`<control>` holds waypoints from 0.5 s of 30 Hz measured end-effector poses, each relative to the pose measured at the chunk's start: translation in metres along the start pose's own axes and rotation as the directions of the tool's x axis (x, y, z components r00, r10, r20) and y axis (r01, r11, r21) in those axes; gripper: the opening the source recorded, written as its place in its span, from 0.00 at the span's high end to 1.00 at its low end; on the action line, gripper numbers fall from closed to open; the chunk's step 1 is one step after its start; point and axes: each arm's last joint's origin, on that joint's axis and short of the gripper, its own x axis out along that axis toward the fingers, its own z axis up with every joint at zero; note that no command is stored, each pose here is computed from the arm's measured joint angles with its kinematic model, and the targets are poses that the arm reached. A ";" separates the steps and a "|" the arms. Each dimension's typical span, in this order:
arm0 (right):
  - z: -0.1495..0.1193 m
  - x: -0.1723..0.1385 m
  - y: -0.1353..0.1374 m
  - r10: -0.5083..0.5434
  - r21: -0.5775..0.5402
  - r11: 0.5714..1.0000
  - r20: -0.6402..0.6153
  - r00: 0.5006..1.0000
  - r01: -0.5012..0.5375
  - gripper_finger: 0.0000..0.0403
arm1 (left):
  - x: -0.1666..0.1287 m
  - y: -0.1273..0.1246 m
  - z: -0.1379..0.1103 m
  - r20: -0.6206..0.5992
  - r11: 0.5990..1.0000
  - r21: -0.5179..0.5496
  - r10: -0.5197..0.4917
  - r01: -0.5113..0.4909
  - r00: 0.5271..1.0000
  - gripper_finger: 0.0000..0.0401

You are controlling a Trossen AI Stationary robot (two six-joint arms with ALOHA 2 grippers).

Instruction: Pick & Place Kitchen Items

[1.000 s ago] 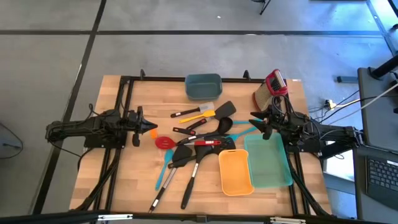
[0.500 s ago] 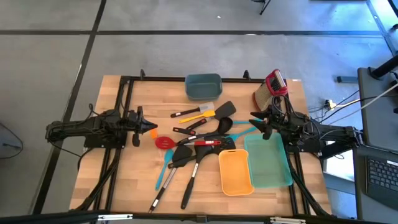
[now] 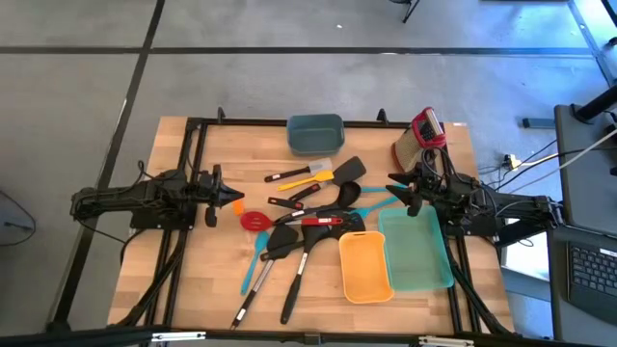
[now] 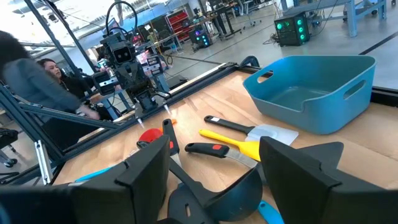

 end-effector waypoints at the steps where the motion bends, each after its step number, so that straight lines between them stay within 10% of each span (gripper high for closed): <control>1: 0.000 0.000 0.000 0.000 0.000 1.000 0.000 1.000 0.000 0.38 | 0.000 0.000 0.000 0.000 1.000 0.000 0.000 0.000 1.000 1.00; 15: 0.002 0.000 0.001 0.008 0.060 0.998 0.017 1.000 -0.009 0.38 | 0.000 0.000 0.000 0.000 1.000 0.000 0.000 0.000 1.000 1.00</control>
